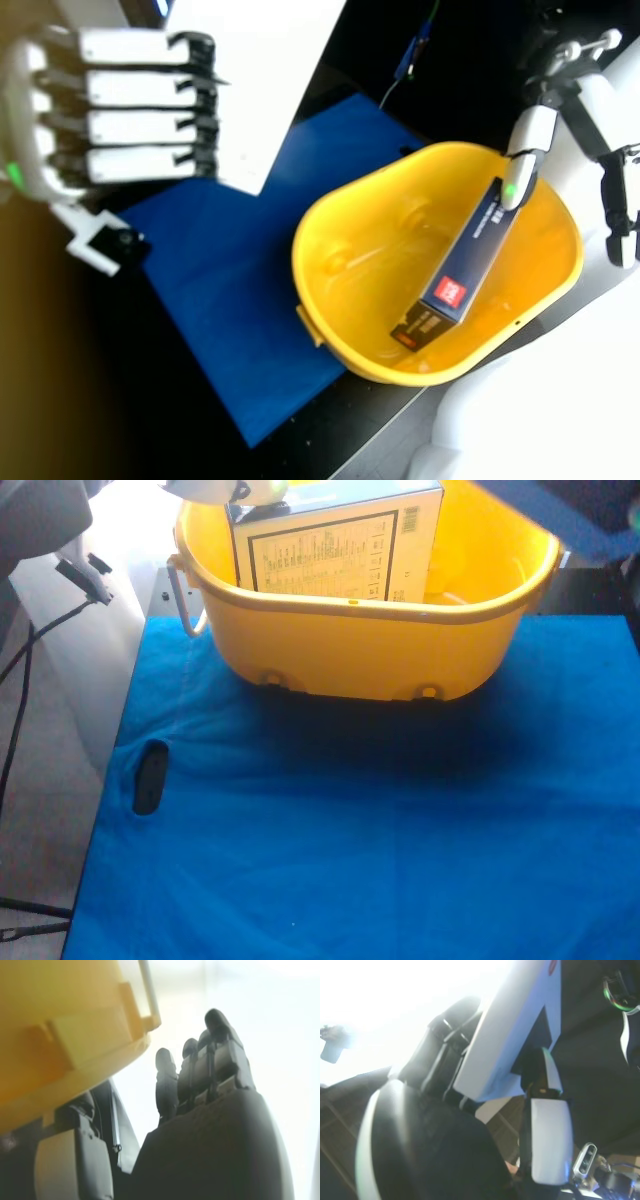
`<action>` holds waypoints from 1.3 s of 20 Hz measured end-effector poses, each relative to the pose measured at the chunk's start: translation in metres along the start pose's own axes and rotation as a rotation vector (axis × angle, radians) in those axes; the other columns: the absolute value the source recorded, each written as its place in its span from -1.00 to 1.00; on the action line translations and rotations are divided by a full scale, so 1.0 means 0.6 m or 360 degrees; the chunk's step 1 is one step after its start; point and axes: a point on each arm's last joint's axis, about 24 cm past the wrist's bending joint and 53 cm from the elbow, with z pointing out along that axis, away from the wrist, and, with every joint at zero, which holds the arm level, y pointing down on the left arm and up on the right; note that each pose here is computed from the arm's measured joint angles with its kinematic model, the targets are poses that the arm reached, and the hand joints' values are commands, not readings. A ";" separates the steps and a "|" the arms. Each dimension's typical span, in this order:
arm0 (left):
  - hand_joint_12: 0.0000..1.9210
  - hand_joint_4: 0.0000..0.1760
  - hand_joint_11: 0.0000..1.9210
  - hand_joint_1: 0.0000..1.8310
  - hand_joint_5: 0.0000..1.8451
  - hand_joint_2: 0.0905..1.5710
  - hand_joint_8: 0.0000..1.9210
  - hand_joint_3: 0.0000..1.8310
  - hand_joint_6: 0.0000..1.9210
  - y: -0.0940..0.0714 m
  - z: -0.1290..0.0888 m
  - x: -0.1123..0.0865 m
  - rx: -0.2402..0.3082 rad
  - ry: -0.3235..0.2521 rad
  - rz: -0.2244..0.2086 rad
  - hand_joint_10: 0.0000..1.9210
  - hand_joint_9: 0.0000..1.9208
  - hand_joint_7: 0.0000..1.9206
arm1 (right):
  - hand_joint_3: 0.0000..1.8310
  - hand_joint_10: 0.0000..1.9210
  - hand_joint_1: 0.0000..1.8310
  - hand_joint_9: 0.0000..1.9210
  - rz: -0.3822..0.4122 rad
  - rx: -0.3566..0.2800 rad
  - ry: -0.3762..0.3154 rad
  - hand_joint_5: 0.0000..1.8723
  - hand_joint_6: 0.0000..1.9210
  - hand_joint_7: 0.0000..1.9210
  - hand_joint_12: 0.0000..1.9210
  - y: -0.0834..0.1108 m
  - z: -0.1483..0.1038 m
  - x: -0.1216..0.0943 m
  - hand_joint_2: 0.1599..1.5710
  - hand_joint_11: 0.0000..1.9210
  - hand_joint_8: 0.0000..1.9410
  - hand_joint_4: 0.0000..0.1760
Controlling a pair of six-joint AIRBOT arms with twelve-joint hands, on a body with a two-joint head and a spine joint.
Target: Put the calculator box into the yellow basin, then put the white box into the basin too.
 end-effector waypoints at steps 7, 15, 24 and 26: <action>-0.39 -0.29 -1.00 -0.30 -0.66 0.26 -1.00 -1.00 -0.99 -0.014 0.001 -0.017 0.0026 -0.0036 -0.0016 -0.98 -0.89 -0.81 | -1.00 0.12 0.33 -0.14 -0.0002 0.0064 0.0056 0.07 -0.01 0.04 0.18 -0.050 0.061 0.021 0.35 -0.22 0.04 -0.67; -0.47 -0.39 -1.00 -0.45 -0.64 0.37 -1.00 -1.00 -1.00 -0.146 -0.026 -0.094 0.0353 -0.0231 0.0021 -0.99 -0.88 -0.81 | -1.00 -0.25 0.18 -0.48 0.0021 0.0241 0.0104 -0.21 0.40 -0.33 0.46 -0.122 0.089 0.048 0.53 -0.73 -0.66 -1.00; -0.39 -0.86 -1.00 -0.42 -0.66 0.48 -1.00 -0.99 -0.99 -0.211 -0.077 -0.139 0.0575 -0.0382 0.0029 -0.98 -0.91 -0.87 | -1.00 0.13 0.32 -0.21 0.0020 0.0363 0.0127 -0.01 0.22 -0.06 0.68 -0.172 0.114 0.061 0.41 -0.50 0.11 -1.00; -0.14 -0.95 -1.00 -0.39 -0.65 0.48 -1.00 -1.00 -0.99 -0.216 -0.079 -0.138 0.0594 -0.0382 0.0021 -0.98 -0.89 -0.89 | -1.00 0.08 0.33 -0.08 0.0021 0.0381 0.0134 -0.05 0.21 0.05 0.70 -0.178 0.113 0.063 0.38 -0.37 0.01 -1.00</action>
